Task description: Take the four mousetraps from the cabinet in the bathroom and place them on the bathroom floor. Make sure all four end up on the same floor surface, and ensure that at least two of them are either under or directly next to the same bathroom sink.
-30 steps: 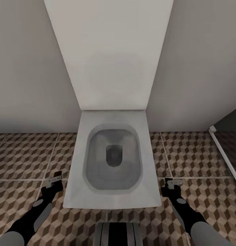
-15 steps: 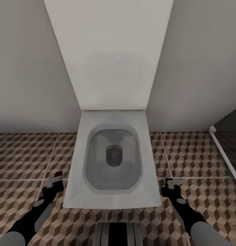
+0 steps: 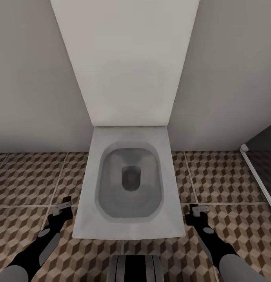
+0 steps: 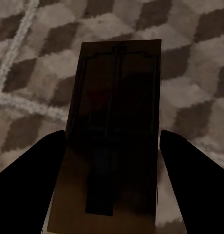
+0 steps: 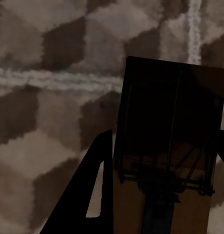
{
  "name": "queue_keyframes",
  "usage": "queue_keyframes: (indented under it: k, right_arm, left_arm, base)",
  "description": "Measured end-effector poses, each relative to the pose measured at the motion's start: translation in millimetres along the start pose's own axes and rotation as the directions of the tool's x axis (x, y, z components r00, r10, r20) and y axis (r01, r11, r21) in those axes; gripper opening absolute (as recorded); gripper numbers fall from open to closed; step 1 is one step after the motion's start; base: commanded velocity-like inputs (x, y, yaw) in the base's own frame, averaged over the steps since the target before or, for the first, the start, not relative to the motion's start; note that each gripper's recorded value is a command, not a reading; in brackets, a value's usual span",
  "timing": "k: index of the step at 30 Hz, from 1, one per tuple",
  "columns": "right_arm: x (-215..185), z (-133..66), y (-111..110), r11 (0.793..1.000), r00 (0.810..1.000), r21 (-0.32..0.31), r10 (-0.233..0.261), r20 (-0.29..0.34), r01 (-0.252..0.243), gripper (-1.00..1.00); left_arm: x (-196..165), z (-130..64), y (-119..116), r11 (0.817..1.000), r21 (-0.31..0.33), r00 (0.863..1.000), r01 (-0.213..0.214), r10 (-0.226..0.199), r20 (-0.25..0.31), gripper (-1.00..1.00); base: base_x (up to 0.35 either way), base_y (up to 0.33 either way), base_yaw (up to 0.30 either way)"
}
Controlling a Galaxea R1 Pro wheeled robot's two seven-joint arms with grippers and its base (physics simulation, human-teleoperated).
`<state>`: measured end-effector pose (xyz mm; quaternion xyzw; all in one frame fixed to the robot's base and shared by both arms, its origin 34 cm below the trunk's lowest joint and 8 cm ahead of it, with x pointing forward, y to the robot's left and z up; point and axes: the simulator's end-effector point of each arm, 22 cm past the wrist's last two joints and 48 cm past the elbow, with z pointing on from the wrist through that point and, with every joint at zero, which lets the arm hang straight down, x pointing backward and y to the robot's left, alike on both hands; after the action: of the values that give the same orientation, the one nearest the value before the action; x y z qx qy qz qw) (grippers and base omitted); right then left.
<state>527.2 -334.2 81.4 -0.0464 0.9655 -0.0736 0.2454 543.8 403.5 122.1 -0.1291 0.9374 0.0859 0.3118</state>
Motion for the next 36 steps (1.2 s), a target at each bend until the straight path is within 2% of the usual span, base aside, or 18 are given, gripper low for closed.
queue_keyframes:
  k: [11,16,24,29,36]
  right_arm:
    - [0,8.2,-6,1.0,1.0,0.011,-0.006,0.008,0.006,-1.0]
    - [-20,9.0,-9,1.0,0.999,0.018,-0.006,0.05,0.006,-1.0]
    - [-28,9.0,-14,0.999,0.998,0.034,-0.004,0.066,0.002,-1.0]
    - [-53,8.1,-21,0.999,0.993,0.05,0.004,0.119,-0.01,-1.0]
    - [-59,7.8,-21,0.999,0.991,0.049,0.007,0.131,-0.013,-1.0]
  left_arm:
    - [19,5.4,2,1.0,-0.006,0.999,-0.008,0.007,-0.031,-1.0]
    - [19,5.5,3,1.0,-0.006,1.0,-0.007,0.007,-0.031,-1.0]
    - [18,5.6,4,1.0,-0.008,1.0,-0.008,0.008,-0.03,-1.0]
    - [19,5.5,3,1.0,-0.008,1.0,-0.008,0.008,-0.031,-1.0]
    - [18,5.7,5,1.0,-0.01,1.0,-0.009,0.008,-0.028,-1.0]
  base:
    - [0.0,0.0,0.0]
    - [0.0,0.0,0.0]
    - [0.0,0.0,0.0]
    - [0.0,0.0,0.0]
    - [0.0,0.0,0.0]
